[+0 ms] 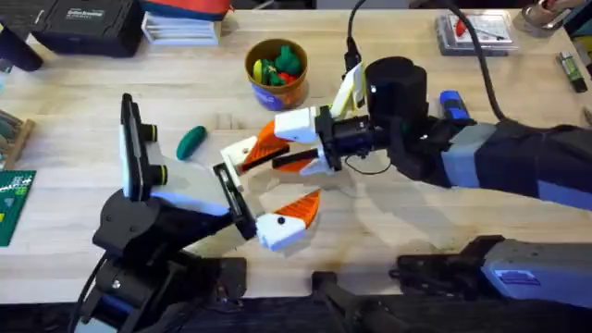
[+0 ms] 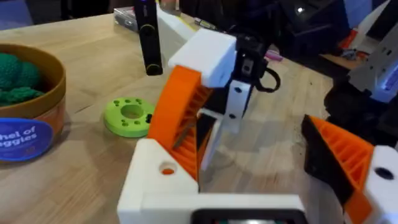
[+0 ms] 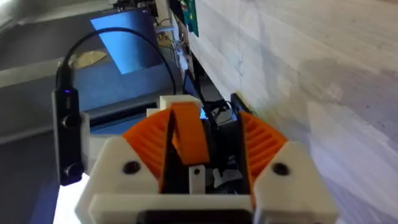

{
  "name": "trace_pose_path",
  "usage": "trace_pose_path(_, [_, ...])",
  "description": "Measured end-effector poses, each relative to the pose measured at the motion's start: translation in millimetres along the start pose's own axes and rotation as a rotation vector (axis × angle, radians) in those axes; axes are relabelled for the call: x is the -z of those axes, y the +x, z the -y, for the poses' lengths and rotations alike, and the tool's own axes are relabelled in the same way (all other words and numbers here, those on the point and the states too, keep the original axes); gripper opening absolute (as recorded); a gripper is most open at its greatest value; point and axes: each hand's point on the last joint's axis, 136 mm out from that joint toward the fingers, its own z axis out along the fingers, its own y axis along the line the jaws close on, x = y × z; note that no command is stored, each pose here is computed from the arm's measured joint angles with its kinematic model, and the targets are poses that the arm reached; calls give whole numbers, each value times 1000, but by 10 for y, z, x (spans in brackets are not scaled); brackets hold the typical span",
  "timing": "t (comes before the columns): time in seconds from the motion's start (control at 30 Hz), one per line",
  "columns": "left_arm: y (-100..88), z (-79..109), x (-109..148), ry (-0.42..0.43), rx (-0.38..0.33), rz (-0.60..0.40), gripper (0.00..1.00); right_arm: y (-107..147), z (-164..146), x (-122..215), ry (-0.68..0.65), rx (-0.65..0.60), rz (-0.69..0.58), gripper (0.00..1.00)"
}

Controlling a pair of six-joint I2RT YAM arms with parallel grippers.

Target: Pick up the gripper from the table and insert it into the empty holder that is missing its gripper. Then pick up a screw, insert it into the mounting hole, and use the screwdriver to tighten it. Finally, clean up the table by picking up the vegetable and placing it into the bucket.

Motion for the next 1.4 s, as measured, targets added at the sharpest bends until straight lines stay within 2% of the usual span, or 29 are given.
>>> trace_pose_path(0.13, [16, 64, 0, 36, -10, -8, 986, 64, -72, 56, -31, 35, -48, 817])
trace_pose_path(0.2, [19, 73, 0, 41, -10, -10, 986, 80, -118, 85, -44, 49, -55, 865])
trace_pose_path(0.23, [19, 76, 0, 43, -10, -10, 986, 79, -137, 103, -49, 54, -55, 944])
trace_pose_path(0.27, [20, 79, 0, 45, -10, -11, 986, 71, -158, 122, -55, 64, -52, 980])
trace_pose_path(0.47, [23, 89, 1, 50, -10, -12, 987, -141, -155, 274, -58, 100, 27, 994])
trace_pose_path(0.63, [25, 97, 1, 55, -10, -13, 986, -548, -44, 541, -16, 162, 194, 994])
trace_pose_path(0.77, [25, 98, 1, 56, -10, -14, 986, -799, 134, 812, 101, 153, 300, 994])
trace_pose_path(0.87, [26, 99, 1, 56, -10, -14, 986, -867, 165, 1015, 229, 176, 345, 995])
trace_pose_path(1.07, [27, 103, 1, 59, -10, -14, 986, -852, -111, 1390, 524, 385, 400, 995])
trace_pose_path(1.23, [27, 103, 1, 59, -10, -15, 986, -795, -86, 1524, 764, 542, 388, 995])
trace_pose_path(1.4, [27, 103, 1, 59, -10, -15, 986, -782, 3, 1550, 865, 622, 359, 995])
